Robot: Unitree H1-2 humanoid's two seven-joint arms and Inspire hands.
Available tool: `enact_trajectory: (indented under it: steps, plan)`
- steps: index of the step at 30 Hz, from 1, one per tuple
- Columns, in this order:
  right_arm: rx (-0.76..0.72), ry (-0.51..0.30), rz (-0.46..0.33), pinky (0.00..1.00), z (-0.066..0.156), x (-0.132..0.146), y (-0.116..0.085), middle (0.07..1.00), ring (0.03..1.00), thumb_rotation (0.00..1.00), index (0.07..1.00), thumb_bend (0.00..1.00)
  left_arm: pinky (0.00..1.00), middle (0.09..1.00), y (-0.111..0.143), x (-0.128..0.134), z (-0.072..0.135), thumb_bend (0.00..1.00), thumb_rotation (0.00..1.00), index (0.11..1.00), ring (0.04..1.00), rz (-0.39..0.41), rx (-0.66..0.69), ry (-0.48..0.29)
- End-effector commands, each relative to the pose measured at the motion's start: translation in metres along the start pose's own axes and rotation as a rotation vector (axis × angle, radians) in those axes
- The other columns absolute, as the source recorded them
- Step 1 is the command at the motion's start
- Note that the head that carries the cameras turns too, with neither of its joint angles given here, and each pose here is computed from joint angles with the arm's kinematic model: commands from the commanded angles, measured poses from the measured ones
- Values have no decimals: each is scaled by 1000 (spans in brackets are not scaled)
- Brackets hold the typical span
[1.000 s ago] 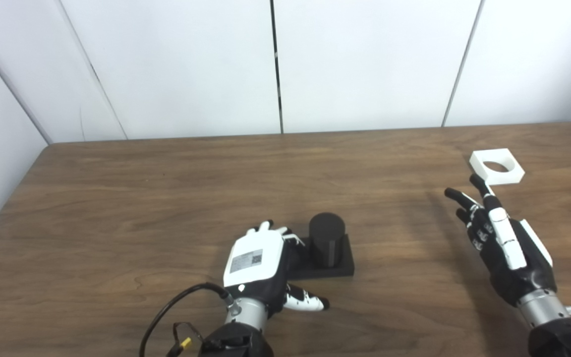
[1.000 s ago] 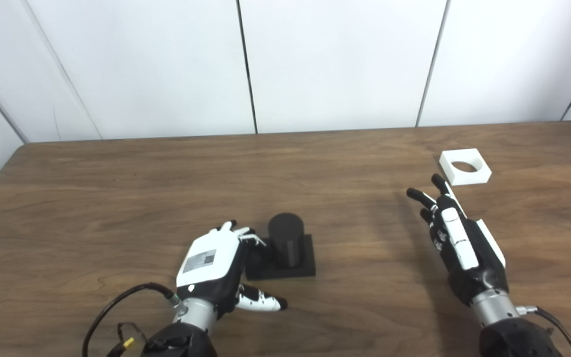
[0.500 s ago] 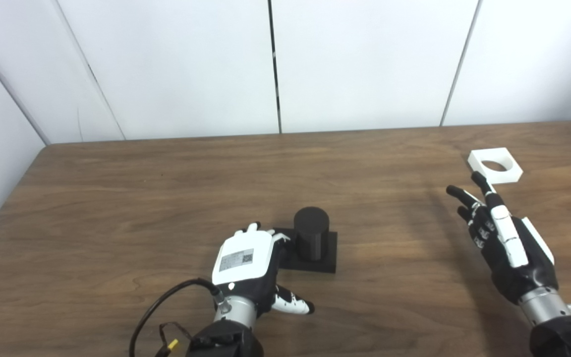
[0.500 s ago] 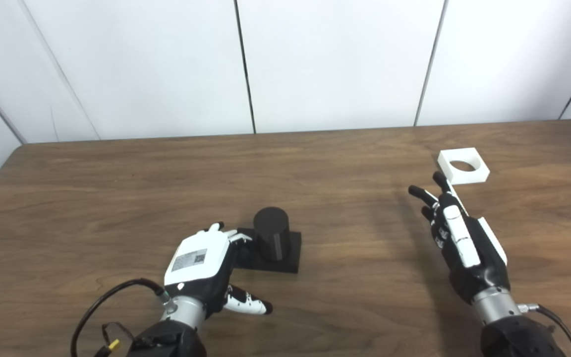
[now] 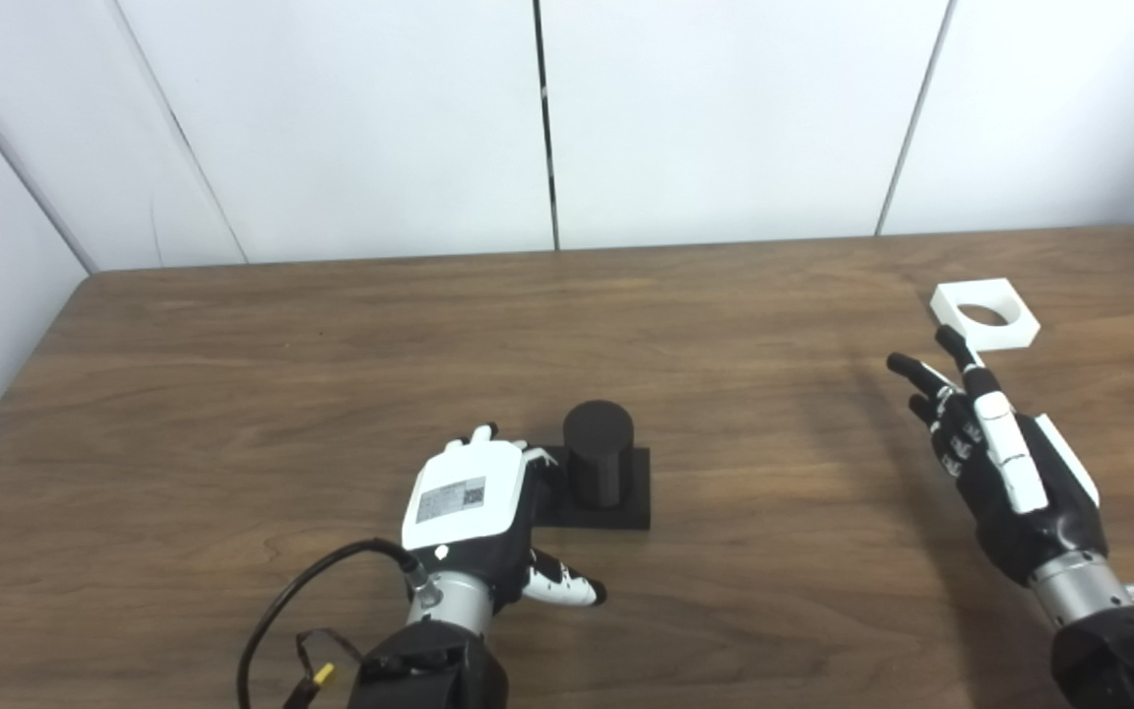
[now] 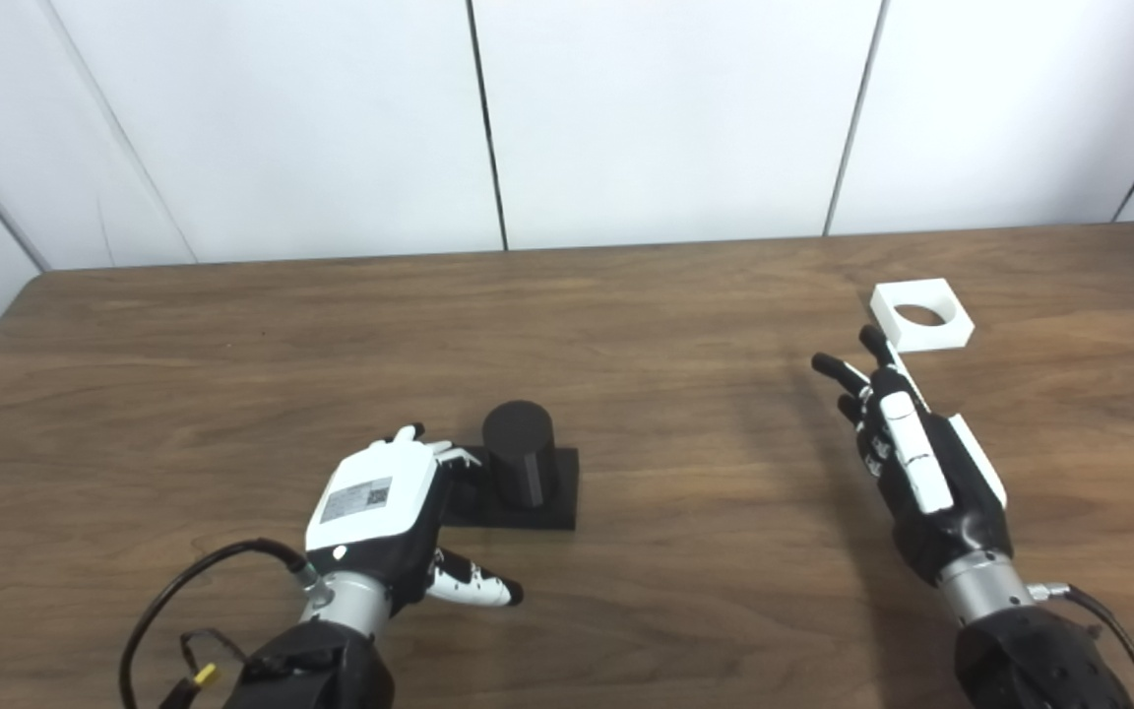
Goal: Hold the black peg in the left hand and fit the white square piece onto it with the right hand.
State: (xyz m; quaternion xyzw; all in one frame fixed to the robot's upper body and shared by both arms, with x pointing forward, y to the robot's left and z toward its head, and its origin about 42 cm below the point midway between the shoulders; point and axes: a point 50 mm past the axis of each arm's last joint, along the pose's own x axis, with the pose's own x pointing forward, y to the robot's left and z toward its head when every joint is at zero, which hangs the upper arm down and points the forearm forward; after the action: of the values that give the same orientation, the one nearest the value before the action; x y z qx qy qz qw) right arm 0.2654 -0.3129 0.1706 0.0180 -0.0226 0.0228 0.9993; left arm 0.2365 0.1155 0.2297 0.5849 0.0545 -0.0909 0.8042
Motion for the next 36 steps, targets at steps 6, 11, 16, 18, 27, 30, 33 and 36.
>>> enact_trajectory:
  steps: [6,11,16,18,27,30,33,36]
  plan:
    - [2,-71,33,1000,12,9,2,854,982,815,1000,565,1000,877,37,-17,35,1000,235,714,1000,142,-128,-107]
    - [7,-74,36,1000,12,10,3,854,986,828,1000,530,1000,874,49,-21,37,1000,263,716,995,174,-127,-119]
    - [3,-73,38,1000,12,10,3,857,983,826,1000,533,1000,867,52,-14,33,1000,251,716,989,188,-115,-100]
    - [3,-71,37,1000,12,9,2,855,982,825,1000,539,1000,864,51,-10,30,1000,230,717,986,185,-114,-88]
    - [-1,-65,41,1000,12,6,-1,866,990,837,1000,553,1000,851,45,15,15,1000,215,715,964,156,-52,-39]
    - [-4,-61,38,1000,13,5,-2,866,992,834,1000,566,1000,856,44,24,10,1000,219,715,971,141,-39,-24]
    - [-6,-60,37,1000,14,4,-2,862,991,831,1000,565,1000,858,44,33,6,1000,220,710,977,121,-32,-19]
    - [-6,-59,36,1000,14,3,-2,859,986,831,1000,555,1000,865,42,45,1,1000,232,723,984,82,-21,-19]
